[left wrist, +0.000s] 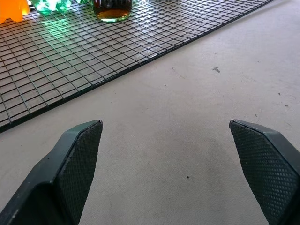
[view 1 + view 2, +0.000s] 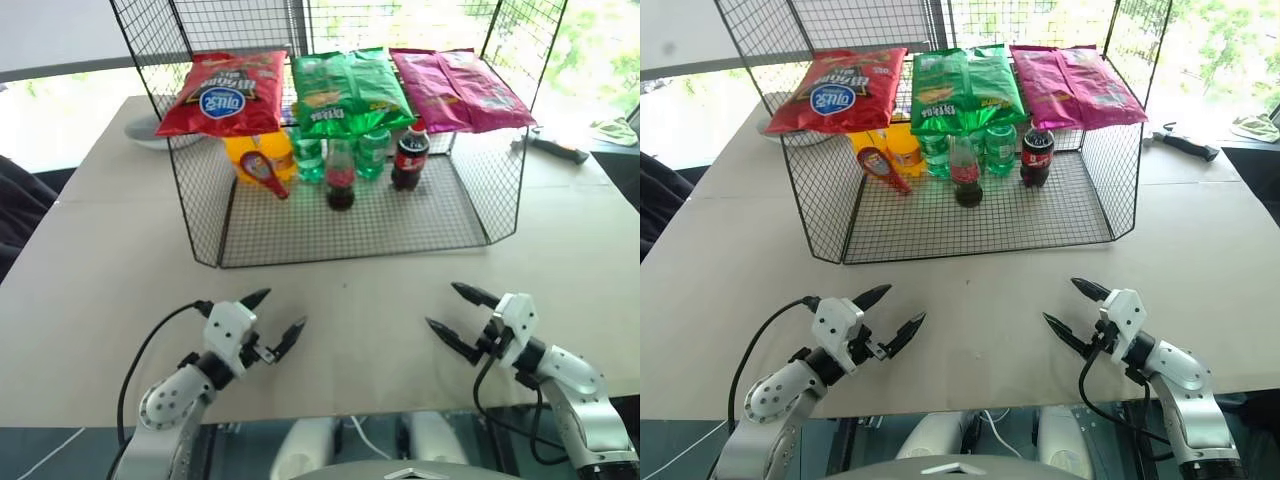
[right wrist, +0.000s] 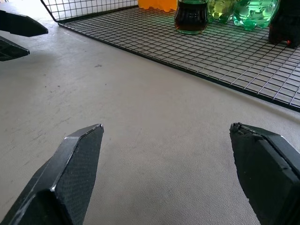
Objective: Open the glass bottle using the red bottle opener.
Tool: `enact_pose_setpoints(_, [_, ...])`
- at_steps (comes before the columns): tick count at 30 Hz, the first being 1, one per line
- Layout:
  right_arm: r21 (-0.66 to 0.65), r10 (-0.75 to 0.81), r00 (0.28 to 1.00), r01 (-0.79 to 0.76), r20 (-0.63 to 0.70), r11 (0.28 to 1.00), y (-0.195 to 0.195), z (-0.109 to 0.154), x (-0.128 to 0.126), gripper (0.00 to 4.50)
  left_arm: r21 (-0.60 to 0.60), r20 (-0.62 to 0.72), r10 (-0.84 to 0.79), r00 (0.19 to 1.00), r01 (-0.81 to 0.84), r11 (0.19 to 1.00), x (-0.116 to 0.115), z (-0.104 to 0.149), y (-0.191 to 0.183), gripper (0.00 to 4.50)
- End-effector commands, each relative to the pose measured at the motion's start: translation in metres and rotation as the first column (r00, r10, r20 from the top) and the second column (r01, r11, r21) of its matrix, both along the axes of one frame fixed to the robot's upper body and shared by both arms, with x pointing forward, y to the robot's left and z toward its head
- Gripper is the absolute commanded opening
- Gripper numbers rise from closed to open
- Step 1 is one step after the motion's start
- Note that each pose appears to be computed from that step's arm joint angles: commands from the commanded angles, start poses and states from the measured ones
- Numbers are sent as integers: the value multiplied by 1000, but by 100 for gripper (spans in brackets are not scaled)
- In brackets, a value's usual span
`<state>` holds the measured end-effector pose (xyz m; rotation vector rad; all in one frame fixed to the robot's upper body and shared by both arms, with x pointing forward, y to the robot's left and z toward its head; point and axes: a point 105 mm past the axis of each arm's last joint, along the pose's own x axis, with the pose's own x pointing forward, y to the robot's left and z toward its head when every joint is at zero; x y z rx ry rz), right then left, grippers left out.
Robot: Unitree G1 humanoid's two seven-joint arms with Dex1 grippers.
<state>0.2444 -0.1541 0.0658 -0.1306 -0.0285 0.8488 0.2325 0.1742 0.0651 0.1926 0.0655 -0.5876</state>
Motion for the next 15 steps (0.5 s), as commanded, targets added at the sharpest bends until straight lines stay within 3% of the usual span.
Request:
enact_pose_setpoints(1, [4, -18, 999, 18, 48, 1000, -3, 8, 2, 435, -19, 55, -21, 998, 22, 1000, 4, 13, -7, 450])
enact_pose_setpoints(15, [10, -12, 999, 12, 42, 1000, -2, 7, -2, 435, -46, 31, -31, 999, 32, 998, 3, 9, -11, 450])
